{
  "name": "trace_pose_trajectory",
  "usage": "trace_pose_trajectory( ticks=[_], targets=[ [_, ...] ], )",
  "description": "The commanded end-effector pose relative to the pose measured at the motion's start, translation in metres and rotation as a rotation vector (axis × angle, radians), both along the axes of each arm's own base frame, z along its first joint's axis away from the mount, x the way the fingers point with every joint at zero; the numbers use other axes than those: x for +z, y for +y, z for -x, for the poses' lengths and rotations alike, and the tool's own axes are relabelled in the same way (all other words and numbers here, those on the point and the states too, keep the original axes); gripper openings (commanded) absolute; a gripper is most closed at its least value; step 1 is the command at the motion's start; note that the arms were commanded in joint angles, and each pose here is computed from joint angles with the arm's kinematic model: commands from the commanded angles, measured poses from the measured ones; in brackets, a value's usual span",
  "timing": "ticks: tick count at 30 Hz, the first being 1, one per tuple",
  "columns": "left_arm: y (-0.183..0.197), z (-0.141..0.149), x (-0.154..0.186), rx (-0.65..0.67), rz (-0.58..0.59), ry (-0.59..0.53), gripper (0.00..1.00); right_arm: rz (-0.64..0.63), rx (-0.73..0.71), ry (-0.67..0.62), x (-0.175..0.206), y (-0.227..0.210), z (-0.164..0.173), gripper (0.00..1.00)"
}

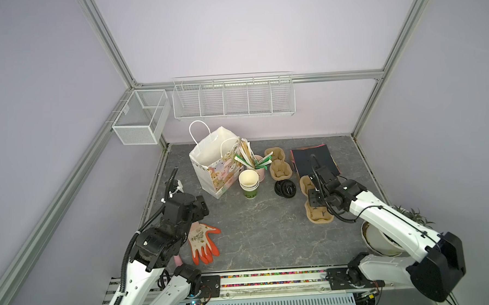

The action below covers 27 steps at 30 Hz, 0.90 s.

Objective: Pack a coffee takeout order
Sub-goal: Place the cup tray at the middle-right of the table.

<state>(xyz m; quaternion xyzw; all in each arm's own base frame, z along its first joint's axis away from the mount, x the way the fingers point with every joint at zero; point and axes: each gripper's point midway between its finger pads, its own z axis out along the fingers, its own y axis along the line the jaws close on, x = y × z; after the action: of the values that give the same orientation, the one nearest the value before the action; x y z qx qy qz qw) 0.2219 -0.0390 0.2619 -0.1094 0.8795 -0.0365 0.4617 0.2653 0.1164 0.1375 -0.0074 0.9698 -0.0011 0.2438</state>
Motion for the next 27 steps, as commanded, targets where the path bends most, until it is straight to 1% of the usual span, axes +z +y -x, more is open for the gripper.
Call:
trace_pose_trajectory(
  ticks=[1, 3, 7, 13, 15, 18, 20, 23, 27],
  targets=[
    [0.003, 0.001, -0.003, 0.003, -0.016, 0.003, 0.89, 0.003, -0.044, -0.012, -0.014, -0.003, -0.002, 0.3],
    [0.003, 0.001, -0.003, 0.004, -0.017, 0.003, 0.89, 0.021, -0.05, 0.004, -0.025, -0.007, -0.001, 0.3],
    [0.002, 0.0, -0.004, 0.005, -0.019, 0.008, 0.89, 0.005, -0.056, 0.041, -0.052, -0.008, 0.0, 0.31],
    [0.002, -0.002, -0.006, 0.005, -0.025, 0.019, 0.89, -0.002, -0.048, 0.08, -0.068, -0.004, -0.005, 0.31],
    [0.002, -0.001, -0.007, 0.005, -0.026, 0.02, 0.89, 0.002, -0.058, 0.086, -0.065, -0.004, -0.003, 0.3],
    [0.002, -0.001, -0.005, 0.006, -0.027, 0.017, 0.89, -0.019, -0.054, 0.033, -0.054, -0.005, -0.001, 0.31],
    [0.002, -0.001, -0.006, 0.007, -0.028, 0.017, 0.89, -0.023, -0.056, 0.021, -0.045, -0.008, 0.003, 0.31],
    [0.003, -0.001, -0.005, 0.009, -0.028, 0.015, 0.89, -0.014, -0.064, 0.035, -0.042, -0.013, 0.016, 0.31],
    [0.002, -0.002, -0.006, 0.006, -0.026, 0.018, 0.89, -0.014, -0.074, 0.057, -0.05, -0.019, 0.037, 0.32]
  ],
)
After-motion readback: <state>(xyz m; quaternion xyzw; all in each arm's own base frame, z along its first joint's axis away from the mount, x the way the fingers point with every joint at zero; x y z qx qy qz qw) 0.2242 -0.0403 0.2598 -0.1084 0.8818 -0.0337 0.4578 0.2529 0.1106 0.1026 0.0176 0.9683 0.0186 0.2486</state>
